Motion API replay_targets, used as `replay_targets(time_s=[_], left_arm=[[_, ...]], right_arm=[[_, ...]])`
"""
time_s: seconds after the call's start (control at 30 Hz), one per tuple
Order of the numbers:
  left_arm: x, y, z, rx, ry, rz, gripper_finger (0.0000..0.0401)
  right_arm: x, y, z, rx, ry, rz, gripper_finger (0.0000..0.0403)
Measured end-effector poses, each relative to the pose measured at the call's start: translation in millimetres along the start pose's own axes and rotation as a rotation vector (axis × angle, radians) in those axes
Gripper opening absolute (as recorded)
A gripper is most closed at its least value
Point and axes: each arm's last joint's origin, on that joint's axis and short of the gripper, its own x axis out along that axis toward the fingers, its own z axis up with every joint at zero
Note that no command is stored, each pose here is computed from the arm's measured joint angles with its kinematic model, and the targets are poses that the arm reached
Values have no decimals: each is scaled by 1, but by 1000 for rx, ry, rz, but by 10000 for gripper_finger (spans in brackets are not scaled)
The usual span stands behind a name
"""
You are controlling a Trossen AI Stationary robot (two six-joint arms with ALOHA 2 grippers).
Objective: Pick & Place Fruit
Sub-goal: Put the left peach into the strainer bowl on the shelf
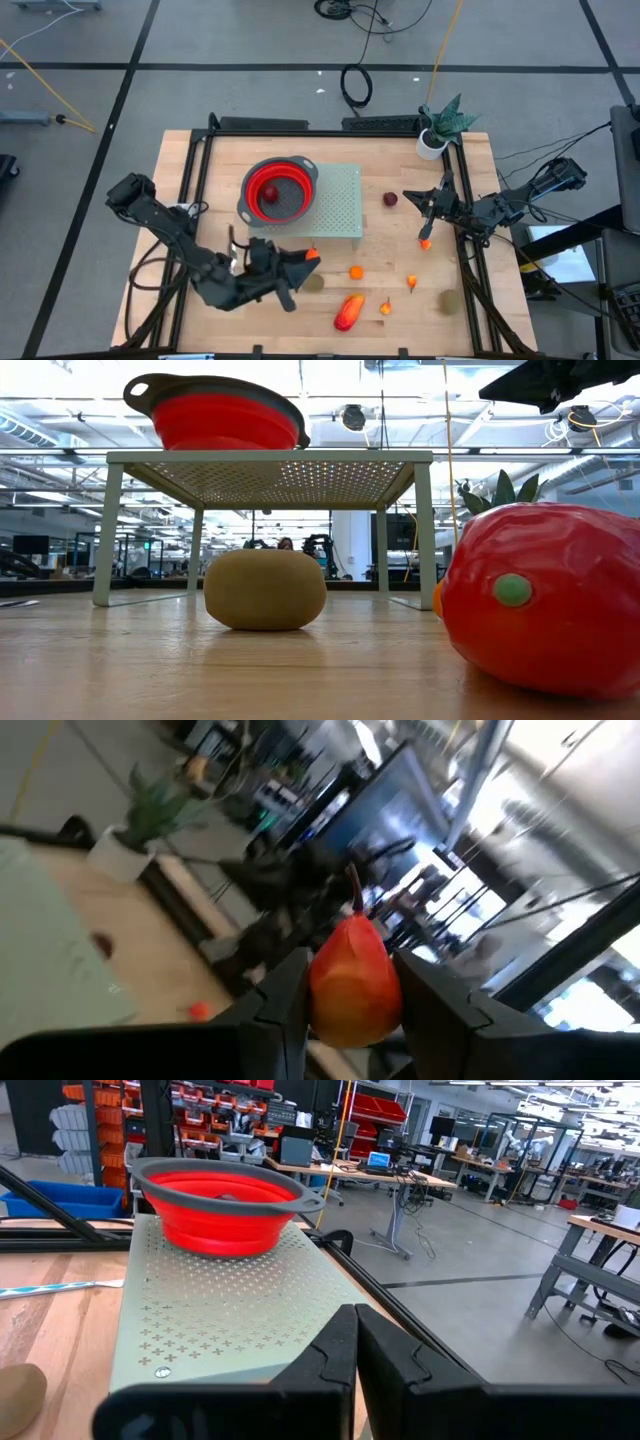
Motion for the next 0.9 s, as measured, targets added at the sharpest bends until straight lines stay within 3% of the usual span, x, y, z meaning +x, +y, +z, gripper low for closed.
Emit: replay_targets(time_s=[0.27, 0.5, 0.9], left_arm=[[11, 19, -5, 113, -23, 152, 124], [37, 35, 9, 324, -84, 260, 124], [62, 62, 87, 661, -111, 423, 124]], right_arm=[[0, 0, 0, -72, 0, -1, 0], [0, 0, 0, -97, 0, -1, 0], [0, 0, 0, -96, 0, -2, 0]])
